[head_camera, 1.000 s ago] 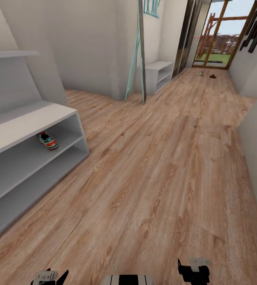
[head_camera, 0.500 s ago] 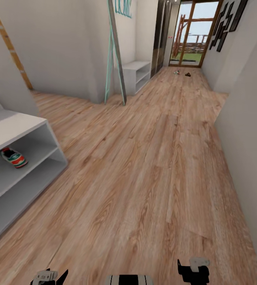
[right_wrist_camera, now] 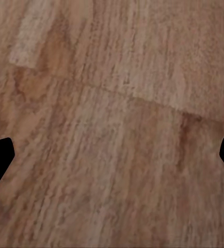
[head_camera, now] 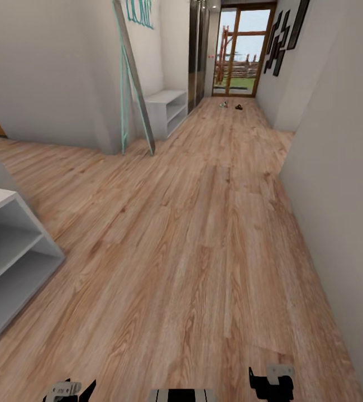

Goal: Pick up the two gym shoes and the two sandals from the corridor floor and place them onto the hallstand (shoe rack) in the corridor, making sure they are on the rack and not on the floor. Arrange them so the two gym shoes are next to each other and the two sandals are next to each other.

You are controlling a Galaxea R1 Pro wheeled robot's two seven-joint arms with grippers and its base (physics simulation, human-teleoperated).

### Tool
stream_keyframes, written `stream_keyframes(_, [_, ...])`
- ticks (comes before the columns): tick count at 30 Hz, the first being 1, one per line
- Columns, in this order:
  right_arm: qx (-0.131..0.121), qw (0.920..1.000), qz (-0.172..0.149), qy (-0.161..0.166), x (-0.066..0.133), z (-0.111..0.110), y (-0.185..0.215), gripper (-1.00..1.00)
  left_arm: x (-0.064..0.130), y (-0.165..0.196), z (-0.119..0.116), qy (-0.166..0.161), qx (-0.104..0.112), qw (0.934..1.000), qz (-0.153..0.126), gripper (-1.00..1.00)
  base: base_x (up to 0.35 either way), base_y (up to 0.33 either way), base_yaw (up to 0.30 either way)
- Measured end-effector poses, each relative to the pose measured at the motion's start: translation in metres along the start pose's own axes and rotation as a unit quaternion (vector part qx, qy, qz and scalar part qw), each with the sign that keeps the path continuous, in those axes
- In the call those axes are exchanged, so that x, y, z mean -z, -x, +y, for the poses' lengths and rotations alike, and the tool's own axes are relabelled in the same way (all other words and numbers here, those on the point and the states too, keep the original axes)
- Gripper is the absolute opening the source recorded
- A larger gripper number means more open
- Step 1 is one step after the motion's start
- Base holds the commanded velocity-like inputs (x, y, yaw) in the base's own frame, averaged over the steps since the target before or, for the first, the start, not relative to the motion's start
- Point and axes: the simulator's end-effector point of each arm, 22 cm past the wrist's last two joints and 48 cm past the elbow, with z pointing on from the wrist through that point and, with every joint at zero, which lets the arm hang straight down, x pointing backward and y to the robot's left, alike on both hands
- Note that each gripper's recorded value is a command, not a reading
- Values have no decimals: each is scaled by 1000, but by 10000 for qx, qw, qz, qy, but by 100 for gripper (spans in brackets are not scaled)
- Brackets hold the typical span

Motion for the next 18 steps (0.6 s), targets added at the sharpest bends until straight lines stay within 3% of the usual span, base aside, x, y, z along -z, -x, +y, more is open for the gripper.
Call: stream_keyframes(18, [-1, 9999, -133, -14, 2, -3, 12, 100, 0, 12, -1, -10, -26, 9999, -134, 100, 338, 0, -122])
